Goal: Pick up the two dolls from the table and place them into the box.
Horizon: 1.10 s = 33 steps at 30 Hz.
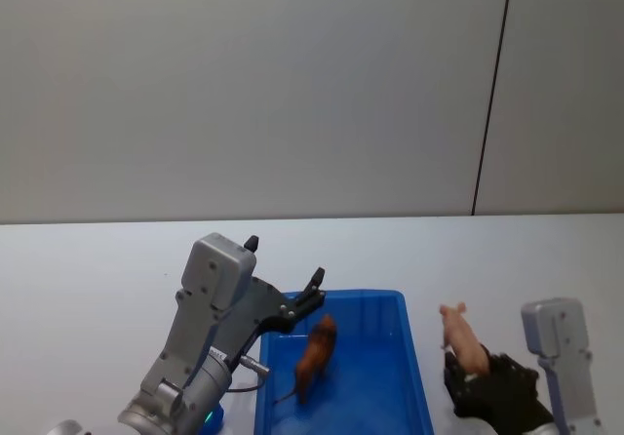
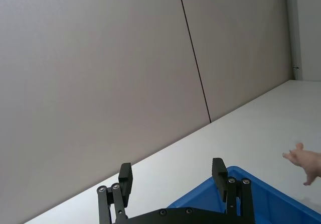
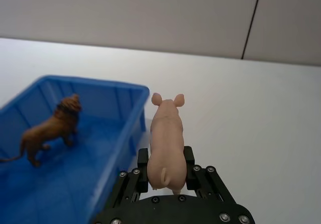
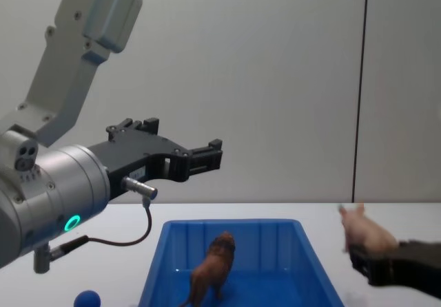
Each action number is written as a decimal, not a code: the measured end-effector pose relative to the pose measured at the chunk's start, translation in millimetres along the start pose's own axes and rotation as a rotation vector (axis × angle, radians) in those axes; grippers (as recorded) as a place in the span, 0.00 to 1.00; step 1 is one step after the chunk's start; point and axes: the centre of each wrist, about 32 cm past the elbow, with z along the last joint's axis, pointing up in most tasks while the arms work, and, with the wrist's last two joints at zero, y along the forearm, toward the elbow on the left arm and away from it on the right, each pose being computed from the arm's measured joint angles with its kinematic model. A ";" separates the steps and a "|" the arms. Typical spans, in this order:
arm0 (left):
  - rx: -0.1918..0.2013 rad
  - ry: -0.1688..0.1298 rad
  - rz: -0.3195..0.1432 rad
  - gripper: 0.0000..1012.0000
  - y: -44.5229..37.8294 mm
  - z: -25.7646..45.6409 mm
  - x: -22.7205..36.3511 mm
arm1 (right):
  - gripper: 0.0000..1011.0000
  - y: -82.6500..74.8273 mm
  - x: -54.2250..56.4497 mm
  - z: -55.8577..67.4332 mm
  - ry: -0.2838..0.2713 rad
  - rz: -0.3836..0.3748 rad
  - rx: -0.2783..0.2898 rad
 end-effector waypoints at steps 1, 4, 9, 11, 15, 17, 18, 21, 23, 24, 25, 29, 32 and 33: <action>0.000 0.000 0.000 0.99 0.0 0.0 0.0 | 0.37 0.6 -0.7 3.3 0.000 0.014 0.018; 0.000 0.000 0.000 0.99 0.0 0.0 0.0 | 0.37 2.4 -2.6 9.1 0.000 0.044 0.047; 0.000 0.000 0.000 0.99 0.0 0.0 0.0 | 0.37 6.6 -6.4 17.2 0.004 0.097 0.084; 0.000 0.000 0.000 0.99 0.0 0.0 0.0 | 0.37 10.1 -8.8 20.5 0.008 0.129 0.096; 0.000 0.000 0.000 0.99 0.0 0.0 0.0 | 0.37 16.9 -13.9 24.9 0.015 0.182 0.108; 0.000 0.000 0.000 0.99 0.0 0.0 0.0 | 0.37 22.4 -17.9 27.6 0.020 0.215 0.112; 0.000 0.000 0.000 0.99 0.0 0.0 0.0 | 0.38 24.1 -19.2 27.7 0.022 0.225 0.111; 0.000 0.000 0.000 0.99 0.0 0.0 0.0 | 0.46 29.9 -23.0 29.4 0.028 0.256 0.108; 0.000 0.000 0.000 0.99 0.0 0.0 0.0 | 0.55 34.2 -26.0 30.0 0.033 0.273 0.100; 0.000 0.000 0.000 0.99 0.0 0.0 0.0 | 0.55 35.4 -26.8 30.2 0.035 0.277 0.098; 0.000 0.000 0.000 0.99 0.0 0.0 0.0 | 0.58 36.5 -27.4 30.4 0.036 0.280 0.094; 0.000 0.000 0.000 0.99 0.0 0.0 0.0 | 0.75 41.7 -30.6 30.4 0.043 0.286 0.076; 0.000 0.000 0.000 0.99 0.0 0.0 0.0 | 0.80 43.1 -31.3 30.2 0.045 0.280 0.069; 0.000 0.000 0.000 0.99 0.0 0.0 0.0 | 0.84 43.4 -31.6 30.0 0.045 0.272 0.066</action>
